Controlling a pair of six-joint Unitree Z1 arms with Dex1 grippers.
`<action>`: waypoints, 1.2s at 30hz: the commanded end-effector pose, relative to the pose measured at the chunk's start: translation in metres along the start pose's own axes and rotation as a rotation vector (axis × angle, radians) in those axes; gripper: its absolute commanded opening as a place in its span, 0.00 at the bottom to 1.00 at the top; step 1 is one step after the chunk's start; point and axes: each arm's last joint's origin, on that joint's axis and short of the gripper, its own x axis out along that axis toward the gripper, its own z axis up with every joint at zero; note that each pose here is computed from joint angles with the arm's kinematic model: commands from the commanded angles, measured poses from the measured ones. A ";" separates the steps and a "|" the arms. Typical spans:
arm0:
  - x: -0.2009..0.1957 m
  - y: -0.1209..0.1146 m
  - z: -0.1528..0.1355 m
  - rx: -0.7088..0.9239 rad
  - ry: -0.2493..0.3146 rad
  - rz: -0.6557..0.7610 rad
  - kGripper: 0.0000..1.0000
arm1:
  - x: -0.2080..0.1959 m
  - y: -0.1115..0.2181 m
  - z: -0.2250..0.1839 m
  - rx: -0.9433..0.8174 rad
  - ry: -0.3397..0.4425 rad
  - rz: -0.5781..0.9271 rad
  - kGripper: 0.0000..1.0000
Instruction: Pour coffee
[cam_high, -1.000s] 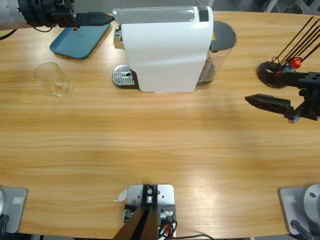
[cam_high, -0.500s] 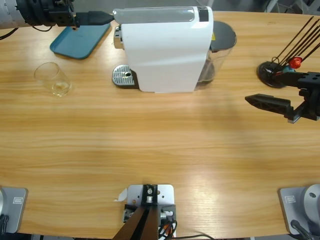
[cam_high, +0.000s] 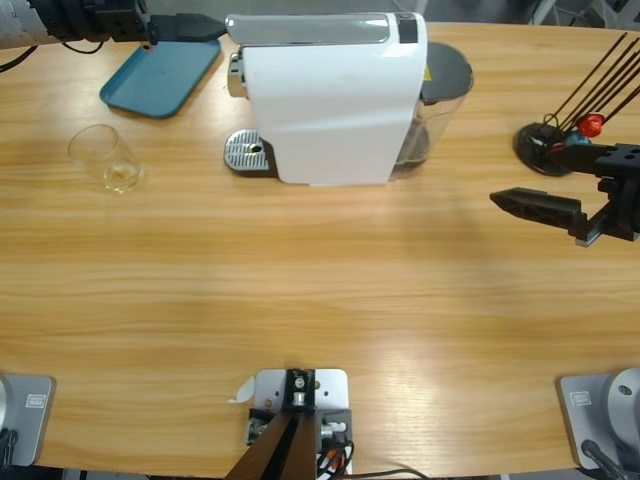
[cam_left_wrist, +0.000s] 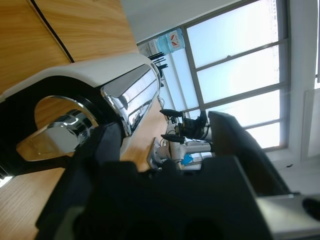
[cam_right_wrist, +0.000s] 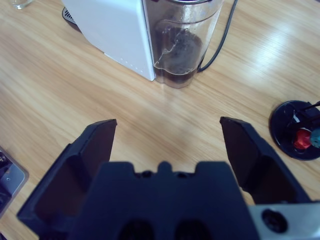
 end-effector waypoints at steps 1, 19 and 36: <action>0.008 -0.002 0.005 0.015 0.031 -0.030 0.69 | 0.000 0.000 -0.009 0.003 0.020 -0.005 0.92; 0.022 -0.021 0.012 0.045 0.068 -0.076 0.69 | 0.000 0.000 -0.010 0.003 0.016 -0.009 0.92; -0.076 -0.166 -0.072 0.569 -0.259 0.645 0.61 | 0.003 0.000 -0.009 0.002 0.031 -0.010 0.92</action>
